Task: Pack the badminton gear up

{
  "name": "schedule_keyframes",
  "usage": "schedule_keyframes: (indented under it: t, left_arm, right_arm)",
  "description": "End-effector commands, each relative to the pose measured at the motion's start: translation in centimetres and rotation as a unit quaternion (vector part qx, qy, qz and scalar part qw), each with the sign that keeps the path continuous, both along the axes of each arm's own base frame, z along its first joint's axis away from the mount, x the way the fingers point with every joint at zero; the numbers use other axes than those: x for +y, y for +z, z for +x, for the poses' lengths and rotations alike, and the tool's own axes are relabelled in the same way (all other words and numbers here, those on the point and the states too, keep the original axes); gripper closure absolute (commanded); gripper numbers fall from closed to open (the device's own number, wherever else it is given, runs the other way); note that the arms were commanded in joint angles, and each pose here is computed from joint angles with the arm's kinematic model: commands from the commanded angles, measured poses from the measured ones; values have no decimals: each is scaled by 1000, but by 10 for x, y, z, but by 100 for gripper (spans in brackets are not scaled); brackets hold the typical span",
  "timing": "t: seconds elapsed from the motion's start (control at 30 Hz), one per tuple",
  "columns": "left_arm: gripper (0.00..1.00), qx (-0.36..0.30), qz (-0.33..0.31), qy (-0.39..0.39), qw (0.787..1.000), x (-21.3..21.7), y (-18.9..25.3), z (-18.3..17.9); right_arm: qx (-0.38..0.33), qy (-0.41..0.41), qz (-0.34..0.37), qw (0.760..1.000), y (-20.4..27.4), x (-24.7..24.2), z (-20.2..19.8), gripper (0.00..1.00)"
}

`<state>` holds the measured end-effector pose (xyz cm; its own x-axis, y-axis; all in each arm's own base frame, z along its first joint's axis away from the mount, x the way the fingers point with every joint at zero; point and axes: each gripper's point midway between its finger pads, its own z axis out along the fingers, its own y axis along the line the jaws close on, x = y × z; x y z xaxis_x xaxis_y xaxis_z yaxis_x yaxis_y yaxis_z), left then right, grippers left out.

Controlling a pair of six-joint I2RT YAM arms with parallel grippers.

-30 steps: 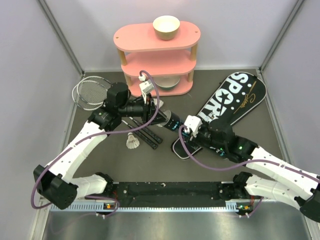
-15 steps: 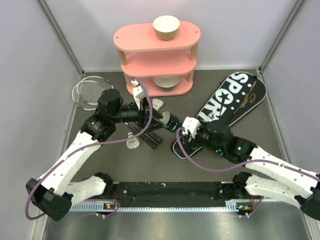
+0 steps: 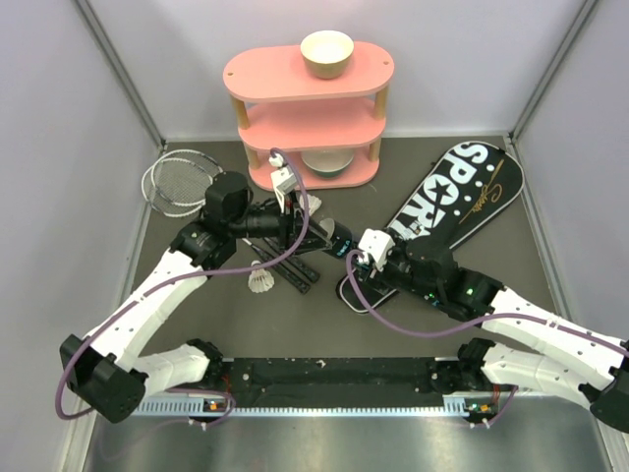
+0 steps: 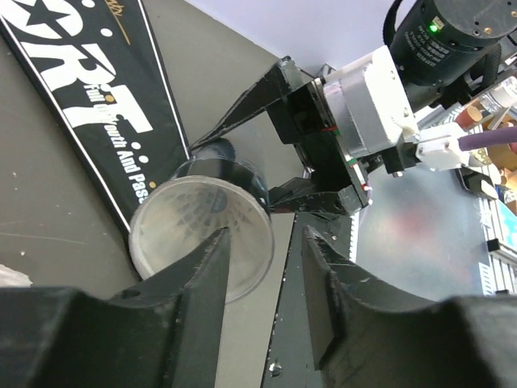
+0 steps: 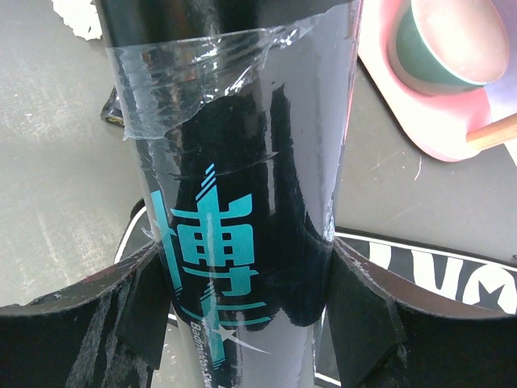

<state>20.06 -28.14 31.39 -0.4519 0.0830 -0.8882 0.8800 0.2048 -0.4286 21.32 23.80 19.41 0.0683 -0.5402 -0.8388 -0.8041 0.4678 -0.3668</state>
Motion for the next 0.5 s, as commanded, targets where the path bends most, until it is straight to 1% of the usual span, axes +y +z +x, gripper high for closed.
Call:
schedule_keyframes:
  t: [0.0,0.13,0.2,0.23,0.37,0.47]
  left_arm:
    - [60,-14,-7,-21,1000,-7,5,-9]
    - [69,-25,8,-19,999,-11,1,-12]
    - [73,-30,19,-2,999,-11,-3,-8]
    - [78,-32,23,1,999,-12,-4,-7]
    - [81,-30,53,32,998,-13,-16,3]
    - [84,-23,68,22,997,-17,-22,1]
  right_arm:
    - [-29,-8,51,998,34,12,8,82]
    - [-29,-15,47,998,31,13,9,82]
    - [-29,-15,44,999,30,15,8,82]
    - [-29,-14,44,999,31,17,8,82]
    - [-26,-26,52,998,33,18,9,82]
    - [-27,-33,59,997,34,17,10,81]
